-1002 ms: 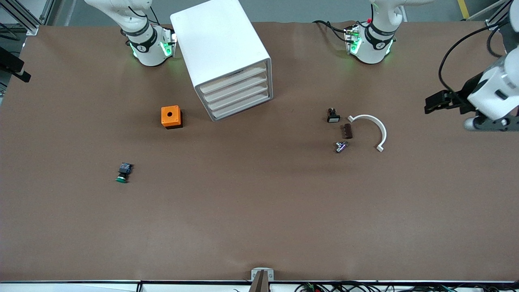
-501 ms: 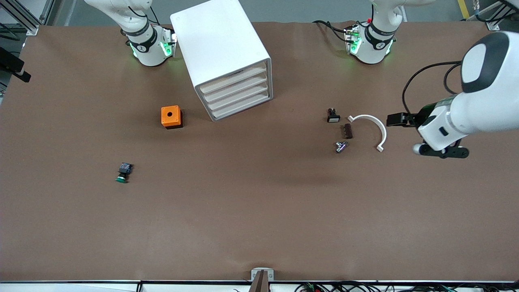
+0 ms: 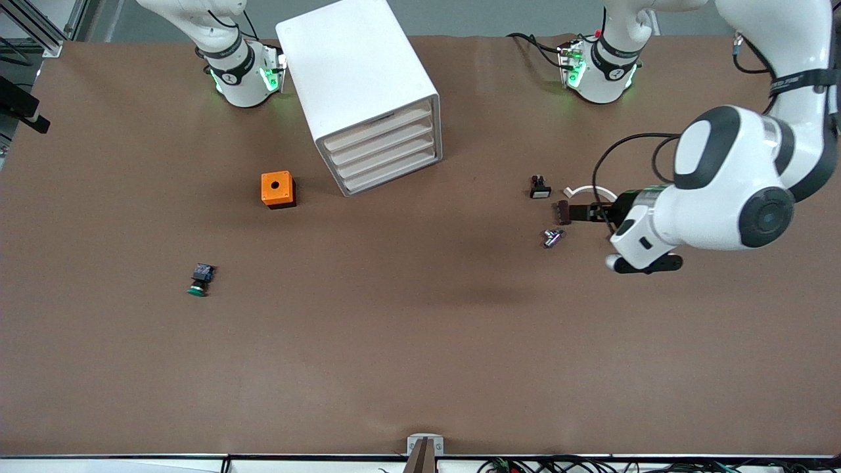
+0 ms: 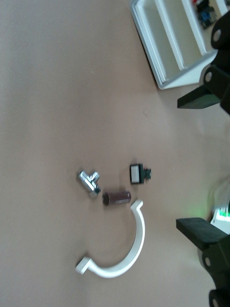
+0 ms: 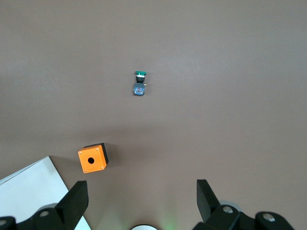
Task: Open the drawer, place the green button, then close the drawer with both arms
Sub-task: 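Move the left gripper toward the white cabinet's drawer handle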
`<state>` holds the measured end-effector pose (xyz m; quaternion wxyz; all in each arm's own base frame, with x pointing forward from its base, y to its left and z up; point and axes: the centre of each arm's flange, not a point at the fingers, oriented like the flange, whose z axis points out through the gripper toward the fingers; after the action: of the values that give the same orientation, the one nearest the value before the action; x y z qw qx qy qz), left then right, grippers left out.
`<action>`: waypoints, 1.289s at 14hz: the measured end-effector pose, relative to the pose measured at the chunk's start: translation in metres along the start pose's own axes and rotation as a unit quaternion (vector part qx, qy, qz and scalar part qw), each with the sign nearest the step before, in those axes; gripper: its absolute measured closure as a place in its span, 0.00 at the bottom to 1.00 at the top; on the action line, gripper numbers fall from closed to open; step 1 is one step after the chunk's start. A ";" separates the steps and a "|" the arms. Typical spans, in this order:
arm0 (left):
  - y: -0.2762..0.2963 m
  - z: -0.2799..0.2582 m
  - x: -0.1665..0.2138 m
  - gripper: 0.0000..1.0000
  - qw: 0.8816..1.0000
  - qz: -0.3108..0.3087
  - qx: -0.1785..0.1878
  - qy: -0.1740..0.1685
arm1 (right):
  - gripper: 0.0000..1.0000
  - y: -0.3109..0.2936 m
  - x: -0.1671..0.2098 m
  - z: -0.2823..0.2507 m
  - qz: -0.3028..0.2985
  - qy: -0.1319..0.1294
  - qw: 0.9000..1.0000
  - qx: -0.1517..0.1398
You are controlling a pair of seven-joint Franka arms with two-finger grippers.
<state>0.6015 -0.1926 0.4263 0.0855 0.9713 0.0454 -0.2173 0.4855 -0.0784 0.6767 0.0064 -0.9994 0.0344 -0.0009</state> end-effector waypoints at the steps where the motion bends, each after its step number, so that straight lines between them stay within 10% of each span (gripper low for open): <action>1: 0.016 0.012 0.001 0.00 1.000 -0.016 0.004 -0.001 | 0.00 0.000 0.000 0.000 0.000 0.000 1.000 0.000; 12: 0.150 0.102 -0.018 0.00 0.980 -0.193 0.044 0.001 | 0.00 0.001 0.000 0.000 0.001 0.001 1.000 0.000; 18: 0.201 0.186 -0.003 0.00 0.938 -0.344 0.045 0.019 | 0.00 0.002 0.000 0.000 0.001 0.002 1.000 0.000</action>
<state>0.5473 -0.4245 0.2910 -0.0394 0.9031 0.3684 -0.2170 0.4858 -0.0799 0.6771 0.0063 -0.9993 0.0358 -0.0031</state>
